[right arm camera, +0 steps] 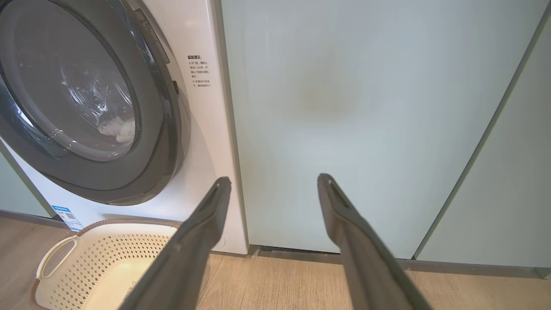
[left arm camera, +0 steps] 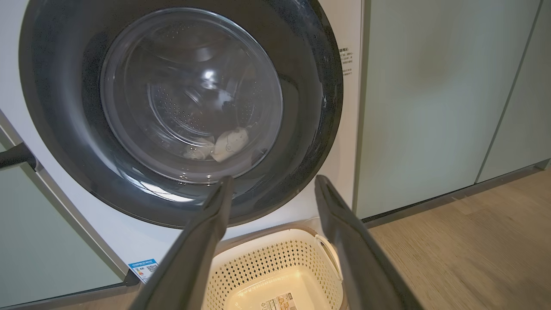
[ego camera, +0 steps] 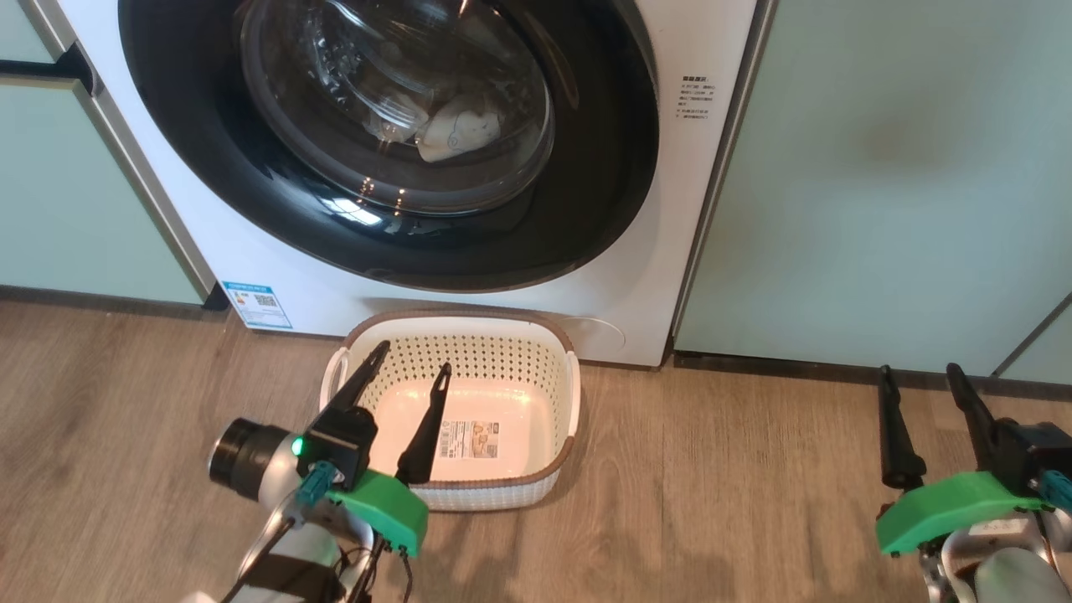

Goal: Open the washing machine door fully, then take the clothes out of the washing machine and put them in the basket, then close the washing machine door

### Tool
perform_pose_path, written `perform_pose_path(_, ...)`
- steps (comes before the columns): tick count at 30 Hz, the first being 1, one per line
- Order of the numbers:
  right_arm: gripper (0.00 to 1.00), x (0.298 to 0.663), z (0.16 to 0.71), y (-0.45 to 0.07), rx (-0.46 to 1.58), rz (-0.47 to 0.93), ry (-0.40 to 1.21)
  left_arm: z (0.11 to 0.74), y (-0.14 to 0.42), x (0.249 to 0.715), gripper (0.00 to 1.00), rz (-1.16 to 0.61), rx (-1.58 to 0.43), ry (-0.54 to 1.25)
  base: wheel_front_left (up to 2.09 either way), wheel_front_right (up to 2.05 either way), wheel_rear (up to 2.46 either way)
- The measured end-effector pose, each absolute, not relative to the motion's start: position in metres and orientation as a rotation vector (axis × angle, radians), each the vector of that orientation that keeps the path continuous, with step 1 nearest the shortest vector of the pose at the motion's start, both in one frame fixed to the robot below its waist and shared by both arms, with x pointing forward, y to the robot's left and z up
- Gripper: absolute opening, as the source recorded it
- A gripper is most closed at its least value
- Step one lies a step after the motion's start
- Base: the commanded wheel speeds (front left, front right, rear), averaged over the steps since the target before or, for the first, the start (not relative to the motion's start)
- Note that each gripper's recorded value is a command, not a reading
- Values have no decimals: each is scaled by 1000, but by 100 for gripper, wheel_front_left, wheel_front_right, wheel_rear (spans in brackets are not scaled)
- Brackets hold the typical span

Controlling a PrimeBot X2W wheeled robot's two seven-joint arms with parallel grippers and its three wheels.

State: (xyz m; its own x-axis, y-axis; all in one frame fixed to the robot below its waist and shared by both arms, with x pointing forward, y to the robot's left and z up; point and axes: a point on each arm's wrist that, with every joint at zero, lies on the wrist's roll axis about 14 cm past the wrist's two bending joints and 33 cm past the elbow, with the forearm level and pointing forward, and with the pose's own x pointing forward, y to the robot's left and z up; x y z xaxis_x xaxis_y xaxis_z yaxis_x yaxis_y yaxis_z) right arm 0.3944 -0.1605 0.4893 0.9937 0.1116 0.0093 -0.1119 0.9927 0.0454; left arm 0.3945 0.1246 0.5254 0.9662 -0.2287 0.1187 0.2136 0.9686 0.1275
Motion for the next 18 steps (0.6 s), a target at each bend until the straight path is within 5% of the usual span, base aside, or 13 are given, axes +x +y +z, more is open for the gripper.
perform_pose_path(18, 100, 394, 490, -167, 94, 85, -12, 518, 133, 396, 100, -194, 37, -101, 0, 0, 0)
